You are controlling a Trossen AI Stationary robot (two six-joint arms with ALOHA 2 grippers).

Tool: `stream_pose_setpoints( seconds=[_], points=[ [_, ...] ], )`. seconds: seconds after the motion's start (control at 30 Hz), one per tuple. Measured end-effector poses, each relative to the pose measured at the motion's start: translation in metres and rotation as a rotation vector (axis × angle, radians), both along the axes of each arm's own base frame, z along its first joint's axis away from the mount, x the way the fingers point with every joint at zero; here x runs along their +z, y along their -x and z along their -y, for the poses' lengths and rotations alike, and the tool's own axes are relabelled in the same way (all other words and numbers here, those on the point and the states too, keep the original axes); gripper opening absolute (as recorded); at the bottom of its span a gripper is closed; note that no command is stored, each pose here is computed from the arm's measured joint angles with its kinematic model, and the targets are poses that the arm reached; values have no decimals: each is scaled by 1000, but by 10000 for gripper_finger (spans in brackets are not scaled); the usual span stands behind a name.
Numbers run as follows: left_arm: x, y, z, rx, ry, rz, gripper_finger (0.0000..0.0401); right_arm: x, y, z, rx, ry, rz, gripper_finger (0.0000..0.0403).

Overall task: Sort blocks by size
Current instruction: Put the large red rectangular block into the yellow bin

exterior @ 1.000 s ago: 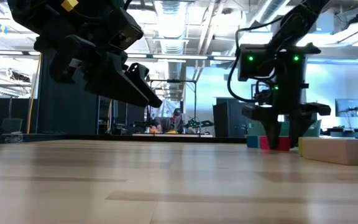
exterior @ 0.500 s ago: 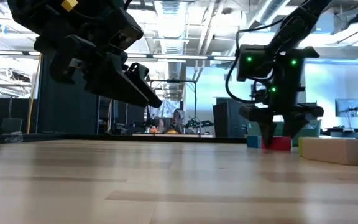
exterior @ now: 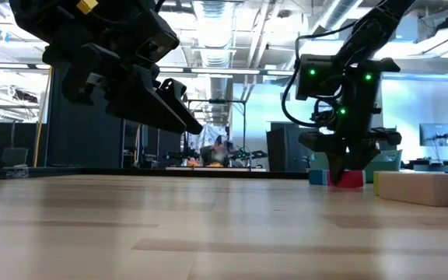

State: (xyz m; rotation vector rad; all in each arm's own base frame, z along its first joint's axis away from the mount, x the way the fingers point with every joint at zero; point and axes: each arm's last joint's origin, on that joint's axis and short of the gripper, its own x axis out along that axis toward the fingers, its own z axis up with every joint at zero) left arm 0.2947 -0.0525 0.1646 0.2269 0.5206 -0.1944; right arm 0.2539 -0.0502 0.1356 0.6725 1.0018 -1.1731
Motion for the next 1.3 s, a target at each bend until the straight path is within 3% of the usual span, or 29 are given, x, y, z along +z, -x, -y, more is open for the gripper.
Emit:
stream_pose_setpoints(
  seconds=[0.43,0.87,1.07,1.3],
  points=[
    [0,0,0,0,0,0,197,13,-9,-39,146,-74,-23,157],
    [0,0,0,4,7,-1,197,101,-30,-120,423,-78,-43,157],
    [0,0,0,5,9,-2,197,132,-15,-169,567,-186,-66,157],
    [0,0,0,4,7,-1,197,141,26,-225,603,-342,-156,157]
  ],
)
